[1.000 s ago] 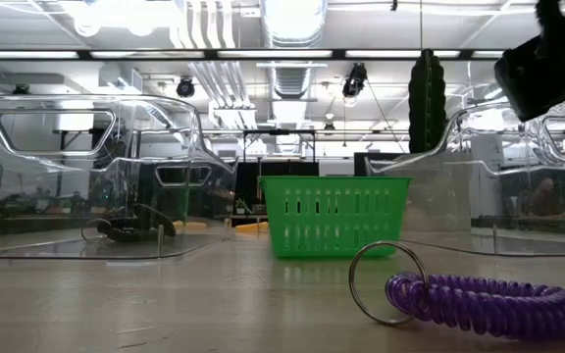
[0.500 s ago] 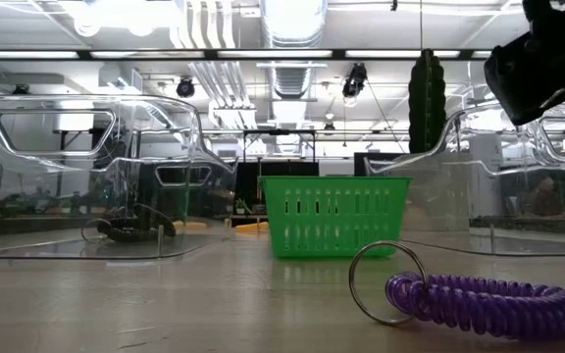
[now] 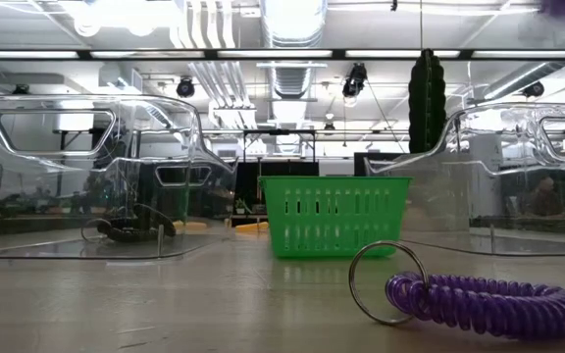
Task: Sort spring keychains
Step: Put the right violet spring keychain into the right transparent bin
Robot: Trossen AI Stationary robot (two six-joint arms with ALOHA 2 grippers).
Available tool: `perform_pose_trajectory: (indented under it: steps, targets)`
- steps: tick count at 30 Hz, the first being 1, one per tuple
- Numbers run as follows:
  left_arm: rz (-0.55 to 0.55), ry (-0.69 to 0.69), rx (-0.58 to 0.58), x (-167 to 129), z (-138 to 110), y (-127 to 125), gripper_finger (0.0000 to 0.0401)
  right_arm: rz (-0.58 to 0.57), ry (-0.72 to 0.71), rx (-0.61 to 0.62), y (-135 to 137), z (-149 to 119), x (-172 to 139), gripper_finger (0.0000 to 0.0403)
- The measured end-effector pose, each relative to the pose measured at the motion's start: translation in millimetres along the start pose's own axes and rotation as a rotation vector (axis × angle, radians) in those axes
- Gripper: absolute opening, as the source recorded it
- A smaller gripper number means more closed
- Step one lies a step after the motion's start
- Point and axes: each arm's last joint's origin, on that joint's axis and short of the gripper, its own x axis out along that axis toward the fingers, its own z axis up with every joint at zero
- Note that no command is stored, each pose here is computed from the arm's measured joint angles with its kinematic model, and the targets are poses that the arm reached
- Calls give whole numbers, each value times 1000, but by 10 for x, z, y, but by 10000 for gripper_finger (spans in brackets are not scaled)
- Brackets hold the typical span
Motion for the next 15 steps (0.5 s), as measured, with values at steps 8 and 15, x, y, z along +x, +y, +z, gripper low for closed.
perform_pose_trajectory:
  steps: [8,15]
  targets:
    - [14,27,-6,0,-28,14,138,-267,-212,93,-302,342,-759,9]
    - [18,31,-5,4,-34,18,138,-308,-199,162,-636,830,-810,9]
